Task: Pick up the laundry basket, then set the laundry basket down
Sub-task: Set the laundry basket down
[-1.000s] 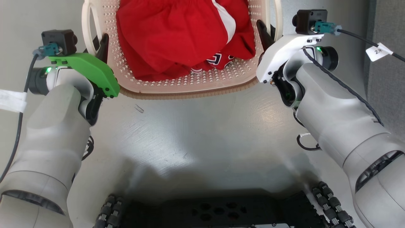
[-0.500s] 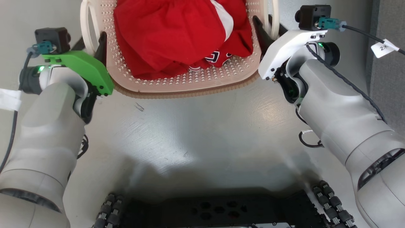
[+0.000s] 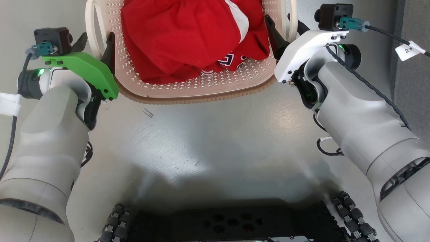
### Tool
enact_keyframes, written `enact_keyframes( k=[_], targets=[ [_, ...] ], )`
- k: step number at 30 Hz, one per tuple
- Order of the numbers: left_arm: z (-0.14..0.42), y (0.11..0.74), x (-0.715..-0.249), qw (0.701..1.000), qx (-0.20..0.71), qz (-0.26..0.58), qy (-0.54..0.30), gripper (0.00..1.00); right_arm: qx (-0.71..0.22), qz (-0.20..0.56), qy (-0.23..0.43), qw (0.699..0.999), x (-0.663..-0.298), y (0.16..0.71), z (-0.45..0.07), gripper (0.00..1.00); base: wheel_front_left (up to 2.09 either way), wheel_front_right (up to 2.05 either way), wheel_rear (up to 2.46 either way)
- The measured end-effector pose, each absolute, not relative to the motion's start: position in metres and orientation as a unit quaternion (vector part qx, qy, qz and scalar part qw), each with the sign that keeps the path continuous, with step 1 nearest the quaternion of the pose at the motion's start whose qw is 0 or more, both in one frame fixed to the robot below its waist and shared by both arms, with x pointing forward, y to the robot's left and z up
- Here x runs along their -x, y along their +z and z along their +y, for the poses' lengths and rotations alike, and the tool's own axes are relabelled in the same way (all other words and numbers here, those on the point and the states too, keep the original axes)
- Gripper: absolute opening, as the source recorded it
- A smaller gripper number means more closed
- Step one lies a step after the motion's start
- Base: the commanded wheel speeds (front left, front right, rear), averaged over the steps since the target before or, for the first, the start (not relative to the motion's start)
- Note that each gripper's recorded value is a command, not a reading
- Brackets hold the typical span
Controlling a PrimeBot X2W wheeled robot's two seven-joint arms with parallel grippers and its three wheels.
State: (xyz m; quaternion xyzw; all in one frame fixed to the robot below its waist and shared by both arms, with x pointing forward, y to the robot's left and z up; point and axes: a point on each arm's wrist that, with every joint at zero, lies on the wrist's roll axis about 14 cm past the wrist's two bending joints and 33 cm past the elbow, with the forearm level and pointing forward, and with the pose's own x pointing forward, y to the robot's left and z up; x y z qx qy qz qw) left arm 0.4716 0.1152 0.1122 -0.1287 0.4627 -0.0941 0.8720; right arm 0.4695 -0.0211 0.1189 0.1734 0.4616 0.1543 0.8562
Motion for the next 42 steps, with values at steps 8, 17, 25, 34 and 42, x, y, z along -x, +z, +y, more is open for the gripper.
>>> enact_keyframes(
  k=[8, 17, 25, 34, 42],
  targets=[
    [0.111, 0.122, -0.477, 0.876, 0.132, 0.453, -0.097, 1.0, -0.173, 0.453, 0.155, 0.861, -0.475, 0.127, -0.021, 1.0, 0.0, 0.0, 0.0],
    [0.112, 0.143, -0.485, 0.885, 0.137, 0.434, -0.094, 1.0, -0.169, 0.435, 0.158, 0.87, -0.485, 0.149, -0.022, 1.0, 0.0, 0.0, 0.0],
    [0.117, 0.164, -0.481, 0.891, 0.149, 0.422, -0.082, 1.0, -0.165, 0.429, 0.157, 0.874, -0.476, 0.169, -0.027, 1.0, 0.0, 0.0, 0.0],
    [0.119, 0.202, -0.493, 0.907, 0.164, 0.38, -0.079, 1.0, -0.158, 0.396, 0.165, 0.889, -0.483, 0.207, -0.03, 1.0, 0.0, 0.0, 0.0],
    [0.12, 0.228, -0.491, 0.915, 0.172, 0.357, -0.079, 1.0, -0.153, 0.36, 0.176, 0.904, -0.491, 0.243, -0.029, 1.0, 0.0, 0.0, 0.0]
  ],
)
